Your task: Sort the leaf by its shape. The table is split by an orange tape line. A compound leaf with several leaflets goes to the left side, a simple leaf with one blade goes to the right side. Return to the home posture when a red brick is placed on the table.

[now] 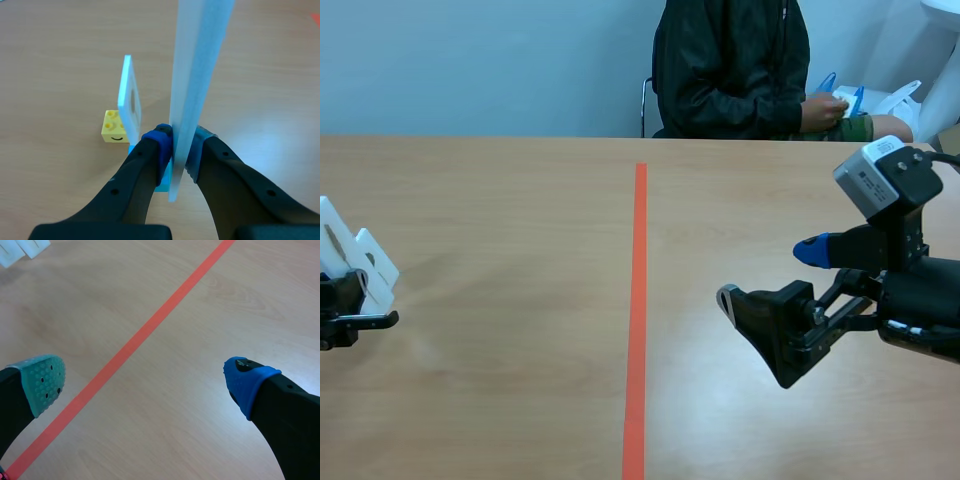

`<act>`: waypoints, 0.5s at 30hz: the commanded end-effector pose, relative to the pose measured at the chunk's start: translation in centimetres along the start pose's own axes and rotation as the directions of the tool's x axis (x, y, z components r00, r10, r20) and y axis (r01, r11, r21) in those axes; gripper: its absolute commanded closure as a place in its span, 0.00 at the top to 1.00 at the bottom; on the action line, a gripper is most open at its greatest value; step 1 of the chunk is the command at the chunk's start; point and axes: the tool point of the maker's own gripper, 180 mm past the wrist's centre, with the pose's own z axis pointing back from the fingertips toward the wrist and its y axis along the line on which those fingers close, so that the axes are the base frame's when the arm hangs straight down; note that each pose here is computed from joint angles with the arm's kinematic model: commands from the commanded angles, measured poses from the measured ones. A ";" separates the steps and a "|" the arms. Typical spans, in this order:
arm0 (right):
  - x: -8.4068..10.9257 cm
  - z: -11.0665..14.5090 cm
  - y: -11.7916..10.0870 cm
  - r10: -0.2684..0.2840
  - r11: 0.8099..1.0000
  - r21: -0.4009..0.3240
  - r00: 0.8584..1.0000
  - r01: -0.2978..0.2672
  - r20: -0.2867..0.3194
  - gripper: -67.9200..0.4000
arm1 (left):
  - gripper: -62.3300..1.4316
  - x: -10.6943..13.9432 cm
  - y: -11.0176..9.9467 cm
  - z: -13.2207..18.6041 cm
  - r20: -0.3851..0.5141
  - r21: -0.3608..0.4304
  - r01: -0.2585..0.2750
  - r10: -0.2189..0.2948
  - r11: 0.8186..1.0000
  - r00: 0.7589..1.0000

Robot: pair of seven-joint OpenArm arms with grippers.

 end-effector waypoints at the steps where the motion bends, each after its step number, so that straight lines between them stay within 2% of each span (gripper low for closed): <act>1: 1.0 0.1 -0.3 0.017 1.000 -0.006 0.999 -0.017 0.030 1.00 | 0.08 1.0 -0.1 -0.3 0.045 0.000 -0.011 0.011 1.000 0.999; 7: 1.0 0.1 -0.3 0.017 1.000 -0.006 0.999 -0.017 0.030 1.00 | 0.08 -0.6 1.2 -0.6 0.036 0.035 -0.029 0.028 0.999 0.999; 15: 1.0 0.1 -0.3 0.017 1.000 -0.005 0.999 -0.017 0.030 1.00 | 0.14 -1.7 1.8 -0.8 0.023 0.055 -0.039 0.038 0.998 0.999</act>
